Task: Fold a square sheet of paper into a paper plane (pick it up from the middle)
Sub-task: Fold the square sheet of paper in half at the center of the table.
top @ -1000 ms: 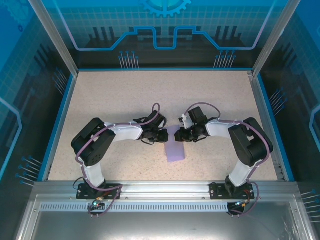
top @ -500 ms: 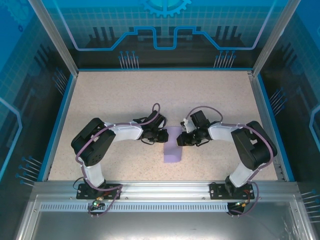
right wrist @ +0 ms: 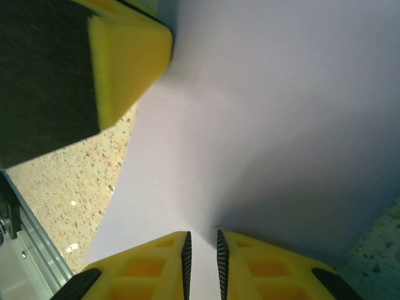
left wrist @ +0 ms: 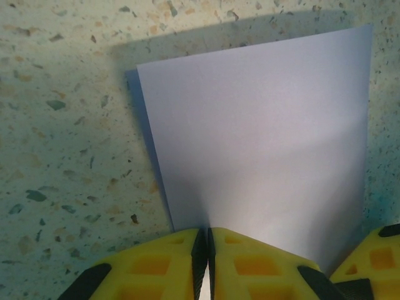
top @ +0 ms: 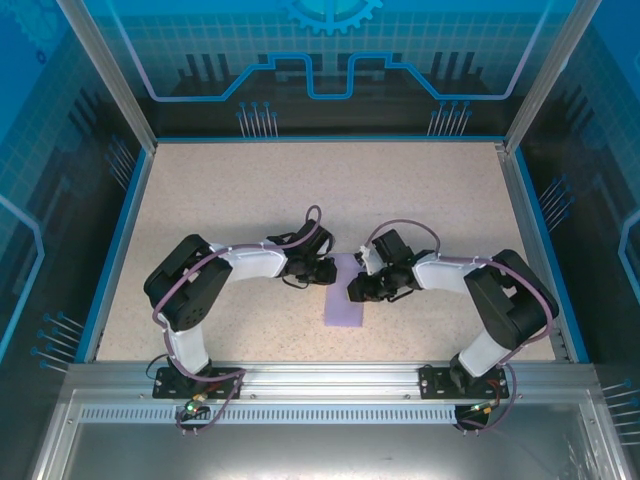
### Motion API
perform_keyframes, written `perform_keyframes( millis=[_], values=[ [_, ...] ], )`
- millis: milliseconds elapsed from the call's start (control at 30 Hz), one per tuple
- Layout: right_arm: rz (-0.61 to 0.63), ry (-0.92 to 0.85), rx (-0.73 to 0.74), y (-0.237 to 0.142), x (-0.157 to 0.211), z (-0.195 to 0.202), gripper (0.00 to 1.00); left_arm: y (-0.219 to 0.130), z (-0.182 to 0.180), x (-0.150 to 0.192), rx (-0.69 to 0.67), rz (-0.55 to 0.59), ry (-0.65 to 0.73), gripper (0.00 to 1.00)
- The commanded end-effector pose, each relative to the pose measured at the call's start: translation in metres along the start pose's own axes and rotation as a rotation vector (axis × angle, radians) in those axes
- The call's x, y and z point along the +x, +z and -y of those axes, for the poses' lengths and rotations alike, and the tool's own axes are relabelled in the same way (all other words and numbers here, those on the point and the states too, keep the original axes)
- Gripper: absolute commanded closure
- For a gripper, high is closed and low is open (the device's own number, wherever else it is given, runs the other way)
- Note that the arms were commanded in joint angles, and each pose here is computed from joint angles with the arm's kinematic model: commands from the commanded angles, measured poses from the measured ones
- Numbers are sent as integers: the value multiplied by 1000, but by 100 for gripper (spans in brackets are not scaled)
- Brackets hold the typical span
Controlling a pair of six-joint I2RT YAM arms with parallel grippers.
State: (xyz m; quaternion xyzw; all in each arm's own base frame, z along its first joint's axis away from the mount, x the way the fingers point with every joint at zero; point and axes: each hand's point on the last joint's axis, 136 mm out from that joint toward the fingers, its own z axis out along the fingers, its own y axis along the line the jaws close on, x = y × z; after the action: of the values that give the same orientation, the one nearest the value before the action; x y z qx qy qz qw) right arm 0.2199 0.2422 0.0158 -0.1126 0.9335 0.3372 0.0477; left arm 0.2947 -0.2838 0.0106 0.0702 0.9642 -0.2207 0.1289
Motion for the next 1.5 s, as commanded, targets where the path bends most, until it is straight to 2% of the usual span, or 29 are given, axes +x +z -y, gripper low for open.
perform_keyframes(
  millis=[0,333,567,633,800,900,1167,1467],
  values=[
    [-18,29,19,7,12,7,79,15,-56,47,-188,-165,-30,84],
    [-67,48,51,0,44,17,79,16,-62,46,-190,-167,-35,84],
    [-86,86,126,-9,70,28,79,15,-64,45,-187,-165,-39,84],
    [-71,79,116,-13,68,22,79,16,-63,45,-181,-168,-37,84],
    [44,15,39,-27,34,-17,79,17,-60,43,-168,-166,-33,84],
    [68,-1,26,-23,22,-26,79,17,-59,42,-164,-164,-34,84],
    [-19,28,32,5,46,-11,79,16,-60,44,-162,-160,-31,84],
    [-100,40,70,4,86,4,79,16,-65,42,-172,-156,-33,84]
  ],
)
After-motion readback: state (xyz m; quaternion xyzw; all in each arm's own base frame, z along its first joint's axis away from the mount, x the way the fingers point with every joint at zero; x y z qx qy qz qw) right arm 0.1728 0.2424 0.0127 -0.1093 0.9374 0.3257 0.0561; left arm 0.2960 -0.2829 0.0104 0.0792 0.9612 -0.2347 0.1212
